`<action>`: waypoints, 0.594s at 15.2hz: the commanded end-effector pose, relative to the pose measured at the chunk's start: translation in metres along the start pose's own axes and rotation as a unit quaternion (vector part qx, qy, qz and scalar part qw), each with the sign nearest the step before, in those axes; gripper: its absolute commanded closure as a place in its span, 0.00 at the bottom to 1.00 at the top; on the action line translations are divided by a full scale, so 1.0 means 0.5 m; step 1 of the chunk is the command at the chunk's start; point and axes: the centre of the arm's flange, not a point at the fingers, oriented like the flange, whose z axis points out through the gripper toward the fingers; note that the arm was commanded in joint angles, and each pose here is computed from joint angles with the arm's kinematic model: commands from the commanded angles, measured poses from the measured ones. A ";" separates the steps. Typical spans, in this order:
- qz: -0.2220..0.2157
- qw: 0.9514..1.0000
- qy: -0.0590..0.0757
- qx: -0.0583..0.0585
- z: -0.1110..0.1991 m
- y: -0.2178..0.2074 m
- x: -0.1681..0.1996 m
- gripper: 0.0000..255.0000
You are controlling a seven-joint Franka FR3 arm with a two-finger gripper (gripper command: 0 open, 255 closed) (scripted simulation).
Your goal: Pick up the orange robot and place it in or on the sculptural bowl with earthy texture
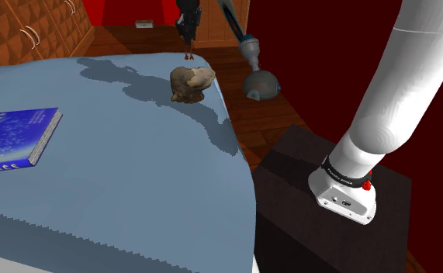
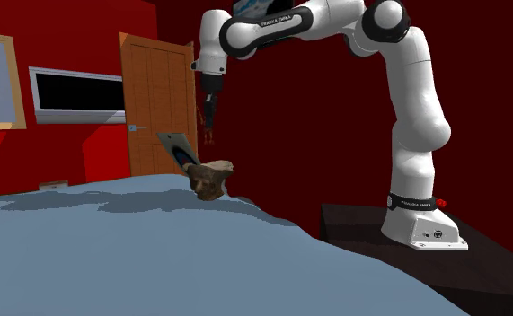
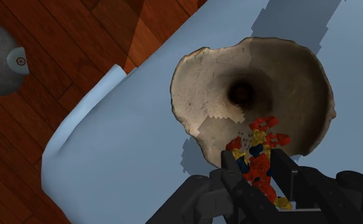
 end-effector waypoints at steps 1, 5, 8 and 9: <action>0.000 1.000 0.000 0.000 0.020 -0.004 -0.001 1.00; 0.000 1.000 0.000 0.000 0.061 -0.011 -0.006 1.00; 0.000 1.000 0.000 0.000 0.092 -0.017 -0.009 1.00; 0.000 1.000 0.000 0.000 0.102 -0.019 -0.010 1.00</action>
